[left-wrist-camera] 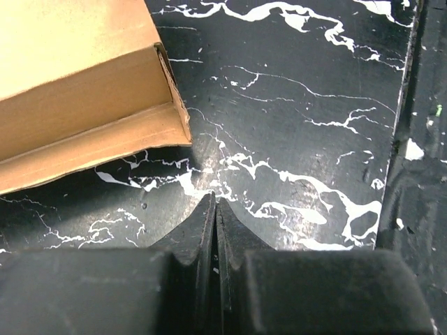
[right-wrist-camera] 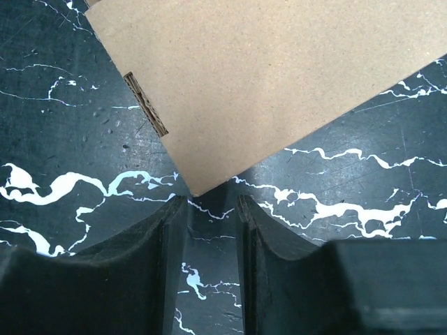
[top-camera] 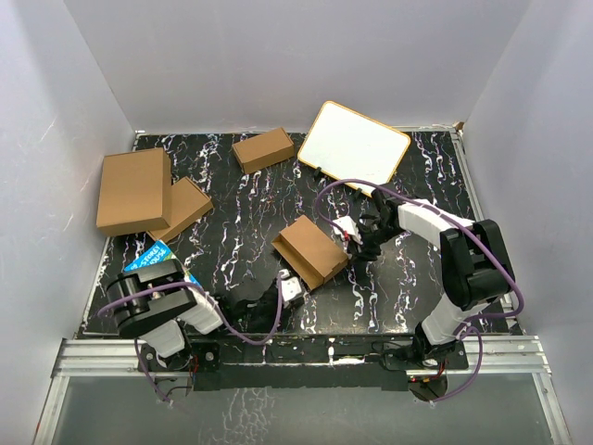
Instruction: Fold the paper box
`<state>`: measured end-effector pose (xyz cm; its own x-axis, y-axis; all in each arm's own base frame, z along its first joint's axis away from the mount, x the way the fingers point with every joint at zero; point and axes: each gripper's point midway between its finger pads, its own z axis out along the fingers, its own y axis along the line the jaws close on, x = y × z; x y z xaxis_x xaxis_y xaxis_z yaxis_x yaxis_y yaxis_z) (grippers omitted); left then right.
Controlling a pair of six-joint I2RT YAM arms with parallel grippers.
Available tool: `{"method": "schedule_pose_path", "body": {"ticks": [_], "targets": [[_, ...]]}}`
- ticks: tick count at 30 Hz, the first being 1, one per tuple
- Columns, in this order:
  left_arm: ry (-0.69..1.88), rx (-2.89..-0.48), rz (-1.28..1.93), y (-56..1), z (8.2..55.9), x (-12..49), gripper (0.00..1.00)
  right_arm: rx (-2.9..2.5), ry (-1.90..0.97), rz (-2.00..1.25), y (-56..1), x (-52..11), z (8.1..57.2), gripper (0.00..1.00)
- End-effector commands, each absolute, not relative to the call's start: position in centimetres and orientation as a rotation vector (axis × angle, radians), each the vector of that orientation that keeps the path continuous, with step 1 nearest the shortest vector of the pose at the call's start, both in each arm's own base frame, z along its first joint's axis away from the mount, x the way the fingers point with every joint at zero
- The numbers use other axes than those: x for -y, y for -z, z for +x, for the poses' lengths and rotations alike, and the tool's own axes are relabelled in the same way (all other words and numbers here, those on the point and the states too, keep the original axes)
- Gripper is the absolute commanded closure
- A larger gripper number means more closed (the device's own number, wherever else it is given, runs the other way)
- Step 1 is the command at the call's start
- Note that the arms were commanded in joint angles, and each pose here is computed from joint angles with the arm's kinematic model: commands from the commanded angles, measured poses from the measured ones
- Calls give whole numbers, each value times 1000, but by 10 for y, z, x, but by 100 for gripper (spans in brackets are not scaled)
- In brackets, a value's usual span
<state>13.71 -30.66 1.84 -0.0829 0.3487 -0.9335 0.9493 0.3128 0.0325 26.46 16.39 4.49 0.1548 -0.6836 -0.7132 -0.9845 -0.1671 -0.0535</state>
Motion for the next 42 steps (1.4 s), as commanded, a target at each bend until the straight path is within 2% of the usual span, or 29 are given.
{"method": "schedule_pose_path", "body": {"ticks": [1, 16, 29, 36, 39, 42], "targets": [[797, -1497, 1106, -49, 150, 329, 100, -1501, -797, -1896, -50, -175, 262, 63], [813, -1594, 1067, -50, 156, 350, 100, -1448, -847, -1935, -52, -188, 243, 79], [825, -1628, 969, -76, 165, 357, 99, -1470, -858, -1935, -50, -193, 238, 83], [877, -1790, 845, -81, 159, 338, 61, -1498, -857, -1912, -52, -194, 242, 81], [919, -1859, 822, -82, 151, 330, 55, -1503, -858, -1913, -51, -194, 243, 81], [958, -1873, 848, -85, 141, 325, 52, -1510, -859, -1912, -50, -194, 243, 81]]}}
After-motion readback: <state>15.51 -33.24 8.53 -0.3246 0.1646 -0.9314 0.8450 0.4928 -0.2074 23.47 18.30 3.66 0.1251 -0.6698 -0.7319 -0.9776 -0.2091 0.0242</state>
